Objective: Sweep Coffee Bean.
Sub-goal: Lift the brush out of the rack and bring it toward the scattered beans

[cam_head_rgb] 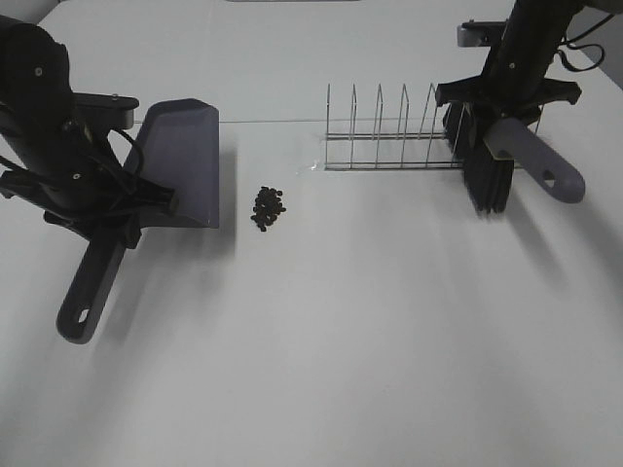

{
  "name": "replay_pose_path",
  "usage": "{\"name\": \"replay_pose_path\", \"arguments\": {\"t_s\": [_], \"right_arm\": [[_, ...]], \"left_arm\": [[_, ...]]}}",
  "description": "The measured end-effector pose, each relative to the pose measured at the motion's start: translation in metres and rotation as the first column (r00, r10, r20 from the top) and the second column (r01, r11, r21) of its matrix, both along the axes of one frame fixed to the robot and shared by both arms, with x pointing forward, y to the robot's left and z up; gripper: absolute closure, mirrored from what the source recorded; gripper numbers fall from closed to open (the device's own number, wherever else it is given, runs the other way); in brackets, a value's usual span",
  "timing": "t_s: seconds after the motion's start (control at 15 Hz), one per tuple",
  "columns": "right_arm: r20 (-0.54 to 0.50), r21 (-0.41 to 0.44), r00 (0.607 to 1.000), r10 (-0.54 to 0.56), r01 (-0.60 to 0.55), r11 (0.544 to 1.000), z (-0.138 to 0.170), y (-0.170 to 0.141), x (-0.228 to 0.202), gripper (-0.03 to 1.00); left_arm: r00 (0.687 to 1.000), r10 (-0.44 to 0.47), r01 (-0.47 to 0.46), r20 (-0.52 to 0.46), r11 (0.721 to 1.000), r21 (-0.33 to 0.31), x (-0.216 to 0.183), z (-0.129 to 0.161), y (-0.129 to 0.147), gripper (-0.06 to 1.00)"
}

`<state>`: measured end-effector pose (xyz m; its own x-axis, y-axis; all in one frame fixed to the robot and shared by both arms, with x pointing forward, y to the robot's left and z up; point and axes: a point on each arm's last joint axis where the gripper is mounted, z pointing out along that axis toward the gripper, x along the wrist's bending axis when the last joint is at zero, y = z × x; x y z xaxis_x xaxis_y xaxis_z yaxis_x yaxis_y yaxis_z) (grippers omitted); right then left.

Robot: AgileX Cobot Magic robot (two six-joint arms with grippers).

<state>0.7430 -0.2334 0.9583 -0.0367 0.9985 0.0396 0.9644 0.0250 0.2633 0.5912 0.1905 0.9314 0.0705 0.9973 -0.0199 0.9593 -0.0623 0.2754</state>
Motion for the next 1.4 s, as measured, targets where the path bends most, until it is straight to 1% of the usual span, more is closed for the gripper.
{"name": "replay_pose_path", "arguments": {"t_s": [0.13, 0.33, 0.53, 0.67, 0.8, 0.87, 0.93, 1.07, 1.2, 1.27, 1.33, 1.4], "right_arm": [[0.06, 0.007, 0.998, 0.0, 0.0, 1.0, 0.033, -0.001, -0.005, 0.63], [0.112, 0.013, 0.994, -0.012, 0.011, 1.0, 0.072, -0.002, -0.016, 0.63], [0.138, 0.019, 0.99, -0.019, 0.016, 1.0, 0.1, -0.004, -0.027, 0.63], [0.161, 0.023, 0.987, -0.019, 0.016, 1.0, 0.111, -0.004, -0.031, 0.63], [0.176, 0.044, 0.984, -0.021, 0.014, 0.999, 0.123, -0.004, -0.038, 0.63], [0.153, 0.064, 0.988, -0.019, 0.01, 0.998, 0.126, -0.002, -0.049, 0.63], [0.146, 0.06, 0.989, -0.016, 0.007, 0.998, 0.125, -0.001, -0.052, 0.63], [0.097, 0.048, 0.995, 0.023, -0.028, 0.998, 0.12, 0.013, -0.07, 0.63], [0.037, 0.022, 0.994, 0.105, -0.106, 0.994, 0.107, 0.044, -0.088, 0.63], [0.002, -0.009, 0.988, 0.152, -0.152, 0.988, 0.096, 0.061, -0.097, 0.63], [-0.034, -0.047, 0.984, 0.174, -0.176, 0.983, 0.084, 0.074, -0.105, 0.63], [-0.047, -0.071, 0.981, 0.186, -0.189, 0.98, 0.08, 0.082, -0.11, 0.63]], "left_arm": [[1.0, -0.001, 0.001, 0.001, 1.0, 0.0, 0.0, 0.0, 0.0, 0.56], [1.0, -0.001, 0.001, 0.001, 1.0, 0.0, 0.0, 0.0, 0.0, 0.56], [1.0, -0.001, 0.001, 0.001, 1.0, 0.0, 0.0, 0.0, 0.0, 0.56], [1.0, -0.001, 0.001, 0.001, 1.0, 0.0, 0.0, 0.0, 0.0, 0.56], [1.0, -0.001, 0.001, 0.0, 1.0, 0.001, 0.0, 0.0, 0.0, 0.56], [1.0, 0.0, 0.0, -0.005, 1.0, 0.003, 0.0, 0.0, 0.0, 0.56], [1.0, 0.0, 0.0, -0.006, 1.0, 0.003, -0.001, 0.0, 0.0, 0.56], [1.0, 0.0, 0.0, -0.008, 1.0, 0.004, -0.001, 0.0, 0.0, 0.56], [1.0, 0.001, 0.0, -0.028, 1.0, 0.011, -0.001, -0.006, 0.0, 0.56], [0.999, 0.001, 0.0, -0.053, 1.0, 0.019, -0.001, -0.014, 0.0, 0.56], [0.997, 0.002, 0.0, -0.076, 1.0, 0.027, -0.001, -0.022, 0.0, 0.56], [0.996, 0.002, 0.001, -0.088, 1.0, 0.031, 0.0, -0.027, 0.0, 0.56]]}}
